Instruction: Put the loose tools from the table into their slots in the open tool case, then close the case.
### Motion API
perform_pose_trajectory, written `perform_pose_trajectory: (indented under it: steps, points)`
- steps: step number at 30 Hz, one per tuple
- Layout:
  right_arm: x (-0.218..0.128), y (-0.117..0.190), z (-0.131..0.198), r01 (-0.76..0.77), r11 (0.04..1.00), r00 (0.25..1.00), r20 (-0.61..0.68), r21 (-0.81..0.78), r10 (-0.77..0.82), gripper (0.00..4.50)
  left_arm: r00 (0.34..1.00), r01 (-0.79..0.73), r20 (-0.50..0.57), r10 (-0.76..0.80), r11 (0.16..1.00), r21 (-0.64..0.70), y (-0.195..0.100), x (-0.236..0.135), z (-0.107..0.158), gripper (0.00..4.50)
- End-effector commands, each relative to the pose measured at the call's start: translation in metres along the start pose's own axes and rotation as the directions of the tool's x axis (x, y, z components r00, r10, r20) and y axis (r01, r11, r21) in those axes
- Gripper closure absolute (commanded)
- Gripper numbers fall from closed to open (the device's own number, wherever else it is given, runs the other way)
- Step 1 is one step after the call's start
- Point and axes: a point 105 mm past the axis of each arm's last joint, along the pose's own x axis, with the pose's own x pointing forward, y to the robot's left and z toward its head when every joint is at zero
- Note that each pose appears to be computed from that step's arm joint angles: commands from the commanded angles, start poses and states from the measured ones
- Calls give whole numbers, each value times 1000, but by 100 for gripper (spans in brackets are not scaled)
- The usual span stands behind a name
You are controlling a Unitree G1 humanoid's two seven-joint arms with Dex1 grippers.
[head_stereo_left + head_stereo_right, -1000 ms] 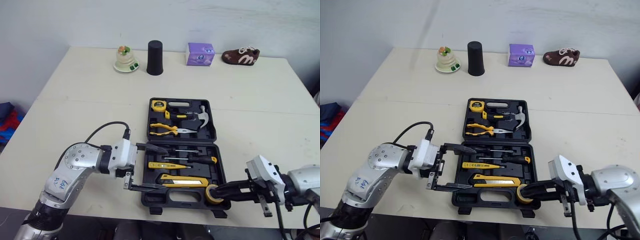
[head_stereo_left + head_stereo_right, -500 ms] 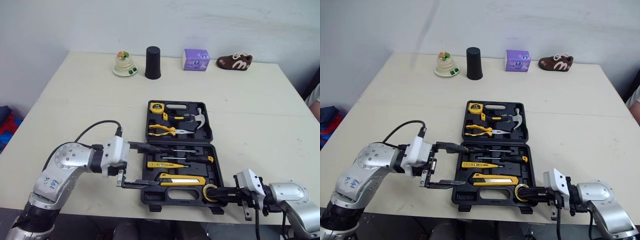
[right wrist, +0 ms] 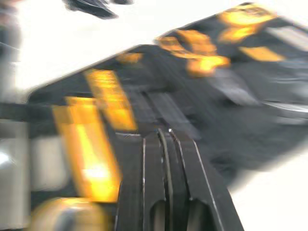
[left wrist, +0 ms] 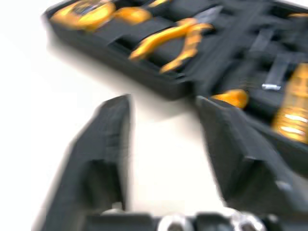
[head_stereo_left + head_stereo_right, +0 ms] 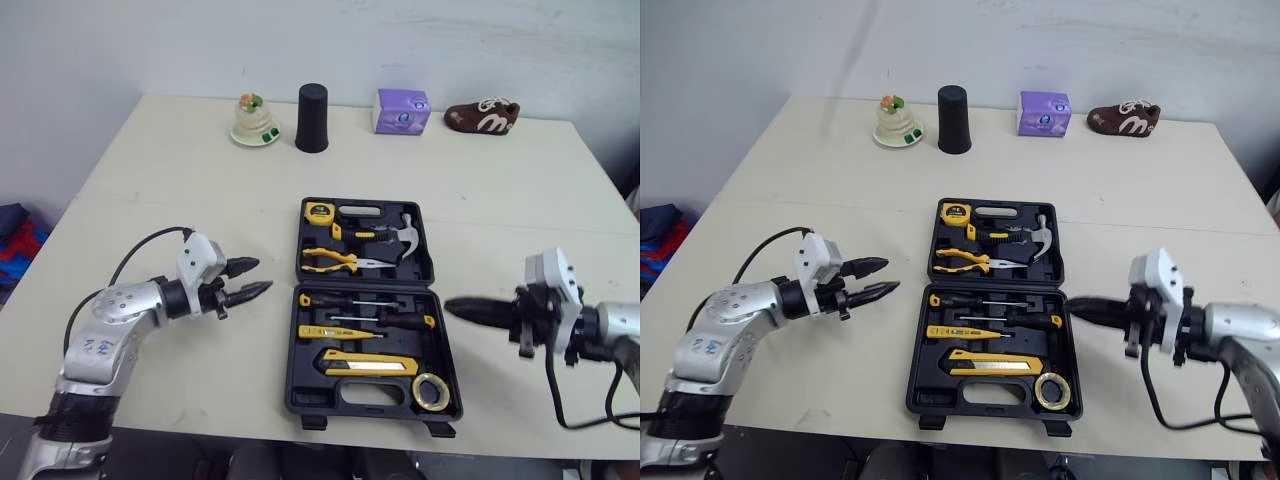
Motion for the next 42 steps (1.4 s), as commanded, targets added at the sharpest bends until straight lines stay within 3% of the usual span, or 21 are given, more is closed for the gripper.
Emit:
perform_pose_trajectory:
  steps: [1, 2, 6, 12, 21, 25, 29, 34, 35, 36, 38, 42]
  points:
    - [10, -21, -30, 70, 996, 994, -79, -54, -74, 450, 1000, 5, -27, -4, 1000, 24, -2, 15, -3, 406]
    - [16, -27, -35, 83, 994, 992, -91, -71, -90, 450, 999, 9, -45, -7, 1000, 27, -3, 21, -6, 444]
    - [38, -32, -41, 71, 993, 994, -71, -90, -77, 450, 996, 33, -88, -31, 999, 24, -8, 37, -13, 444]
    - [76, -10, -31, -20, 995, 1000, -10, -101, 19, 450, 991, 113, -70, -112, 993, 12, -26, 54, -3, 444]
    - [78, 0, -21, -43, 992, 999, -20, -117, 41, 450, 995, 54, -80, -51, 998, 37, -13, 59, -1, 444]
    - [65, -11, -35, 7, 994, 994, -105, -105, -18, 450, 995, 9, -104, -9, 1000, 7, -1, 47, -7, 444]
    - [34, -35, -29, 132, 989, 977, -162, -72, -142, 311, 990, -83, -114, 83, 997, 11, 29, 15, -1, 315]
    - [7, -51, 2, 259, 949, 954, -200, 182, -222, 63, 988, -106, 102, 116, 990, -94, 49, -11, 49, 93]
    - [5, -52, 12, 269, 936, 955, -188, 229, -229, 18, 978, -172, 90, 186, 974, -146, 59, -15, 55, 47]
    - [4, -53, 18, 285, 917, 950, -207, 280, -232, 0, 973, -215, 38, 226, 959, -184, 66, -18, 58, 5]
    - [8, -49, 35, 261, 876, 958, -220, 406, -184, 0, 990, -116, 43, 133, 953, -278, 58, -13, 81, 5]
    - [29, -39, 55, 258, 786, 954, -277, 562, -115, 0, 985, -73, -172, 10, 928, -364, 37, 12, 82, 5]
